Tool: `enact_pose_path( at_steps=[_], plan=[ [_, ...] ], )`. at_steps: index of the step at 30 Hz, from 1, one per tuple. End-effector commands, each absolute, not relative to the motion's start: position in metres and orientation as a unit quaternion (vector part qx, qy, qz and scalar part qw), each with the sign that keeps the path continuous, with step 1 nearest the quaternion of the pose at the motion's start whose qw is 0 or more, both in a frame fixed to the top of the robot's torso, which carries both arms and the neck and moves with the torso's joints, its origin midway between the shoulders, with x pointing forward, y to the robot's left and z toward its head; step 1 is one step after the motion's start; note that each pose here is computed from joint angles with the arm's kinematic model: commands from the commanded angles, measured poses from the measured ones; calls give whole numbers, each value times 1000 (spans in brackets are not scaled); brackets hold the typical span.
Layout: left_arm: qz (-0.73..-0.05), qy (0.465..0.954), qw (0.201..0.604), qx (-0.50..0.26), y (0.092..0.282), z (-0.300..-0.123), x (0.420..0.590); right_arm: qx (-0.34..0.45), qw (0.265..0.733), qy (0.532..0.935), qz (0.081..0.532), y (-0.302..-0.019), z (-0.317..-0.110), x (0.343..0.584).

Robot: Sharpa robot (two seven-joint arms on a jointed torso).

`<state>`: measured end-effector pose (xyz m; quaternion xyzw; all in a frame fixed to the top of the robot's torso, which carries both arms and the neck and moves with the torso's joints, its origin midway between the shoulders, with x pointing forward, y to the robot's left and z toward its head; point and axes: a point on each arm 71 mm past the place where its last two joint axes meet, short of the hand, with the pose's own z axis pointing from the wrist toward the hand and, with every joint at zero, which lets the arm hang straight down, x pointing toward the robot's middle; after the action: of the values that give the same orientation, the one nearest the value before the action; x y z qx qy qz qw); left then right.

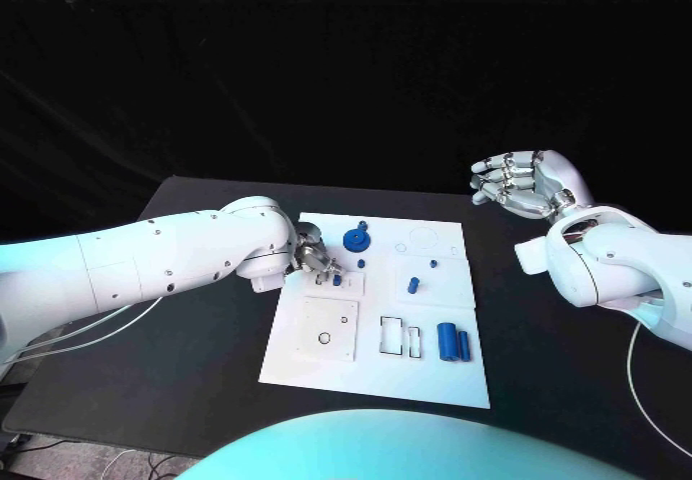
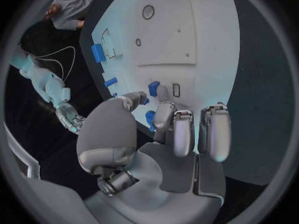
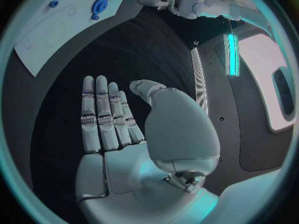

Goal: Assemble the parts on the task board

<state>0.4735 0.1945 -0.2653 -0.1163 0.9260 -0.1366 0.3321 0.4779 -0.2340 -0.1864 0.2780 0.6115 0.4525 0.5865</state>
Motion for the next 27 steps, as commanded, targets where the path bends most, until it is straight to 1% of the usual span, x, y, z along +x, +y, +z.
enact_pose_path(
  at_steps=[1,4,9,12,13,16,20,23,27],
  plan=[
    [-155,924,325,-129,194,-257,473,271,584,614,456,-233,-187,477],
    [-166,923,321,-135,196,-246,475,271,584,615,456,-233,-187,478],
    [-171,922,323,-129,203,-220,485,272,584,615,455,-234,-188,478],
    [-167,919,334,-128,209,-208,493,272,584,615,454,-234,-188,478],
    [-164,917,339,-129,211,-203,499,272,583,616,454,-234,-189,478],
    [-153,914,352,-133,215,-199,509,272,582,617,454,-233,-190,478],
    [-137,909,370,-132,218,-197,521,272,582,618,454,-233,-192,478],
    [-125,909,377,-128,219,-198,528,273,581,618,454,-233,-193,478],
    [-109,913,375,-119,219,-203,535,273,581,619,454,-232,-193,478]
  ],
)
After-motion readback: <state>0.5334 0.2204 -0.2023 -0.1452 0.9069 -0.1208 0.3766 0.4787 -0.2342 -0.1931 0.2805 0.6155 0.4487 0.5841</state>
